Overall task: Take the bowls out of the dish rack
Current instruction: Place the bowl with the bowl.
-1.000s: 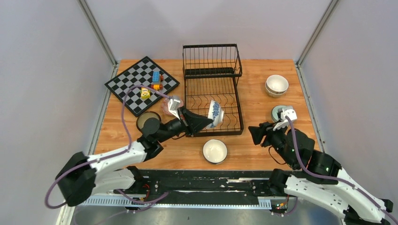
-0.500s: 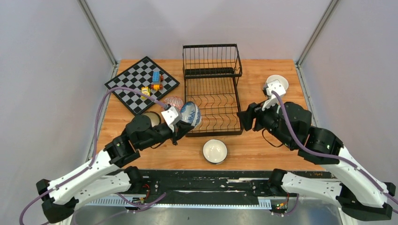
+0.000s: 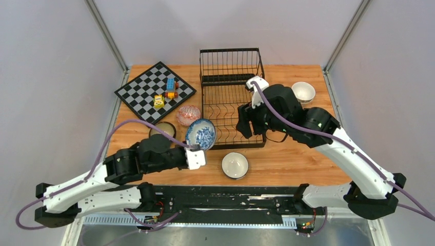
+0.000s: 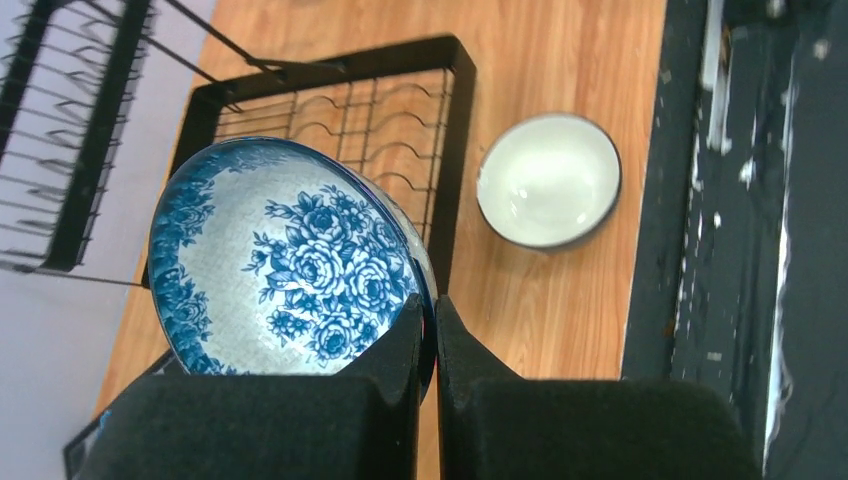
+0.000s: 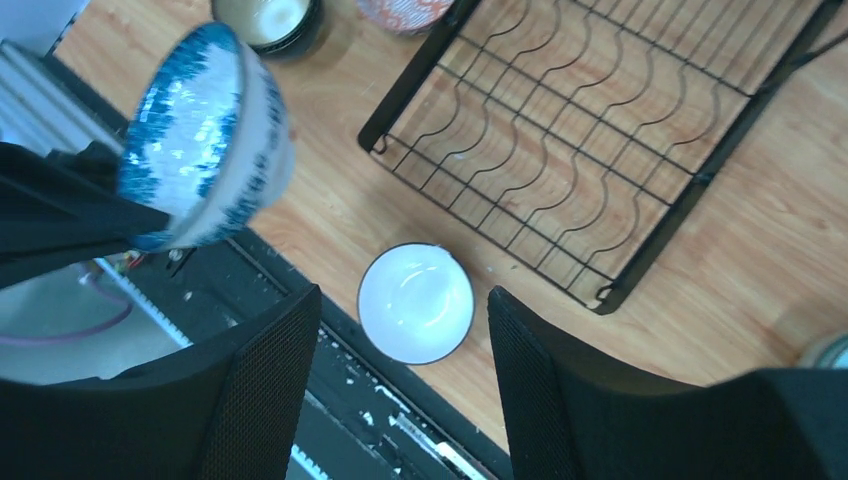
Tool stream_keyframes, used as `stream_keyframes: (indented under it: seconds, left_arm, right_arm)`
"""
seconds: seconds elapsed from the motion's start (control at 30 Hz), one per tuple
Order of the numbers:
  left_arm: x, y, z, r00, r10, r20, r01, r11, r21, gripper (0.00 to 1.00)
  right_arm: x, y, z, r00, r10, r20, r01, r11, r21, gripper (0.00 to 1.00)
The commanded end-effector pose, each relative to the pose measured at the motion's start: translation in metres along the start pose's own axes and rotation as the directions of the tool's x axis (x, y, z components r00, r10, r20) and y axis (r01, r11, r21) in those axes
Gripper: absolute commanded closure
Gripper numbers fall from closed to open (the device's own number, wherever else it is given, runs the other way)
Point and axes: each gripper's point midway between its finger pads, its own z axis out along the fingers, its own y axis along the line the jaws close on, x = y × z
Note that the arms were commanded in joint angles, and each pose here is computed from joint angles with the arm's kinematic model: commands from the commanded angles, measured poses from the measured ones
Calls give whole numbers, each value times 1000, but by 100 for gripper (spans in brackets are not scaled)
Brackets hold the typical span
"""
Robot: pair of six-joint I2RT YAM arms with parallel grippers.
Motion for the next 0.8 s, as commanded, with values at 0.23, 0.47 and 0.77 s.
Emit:
stream_keyframes:
  seconds: [0.23,0.47,0.77]
  left_arm:
    - [18,-31,11,929,341,-143,-318,934,164,100]
    - [20,-49,12,845,508,-164,-466,852,239,100]
    - [21,-58,14,820,555,-139,-504,816,283,100]
  right_arm:
    - [21,43,12,988,-28,-151,-10,969,-249,28]
    - [38,53,30,969,-21,-245,-49,960,-276,30]
    - [60,53,50,940,-85,-329,12,976,-218,37]
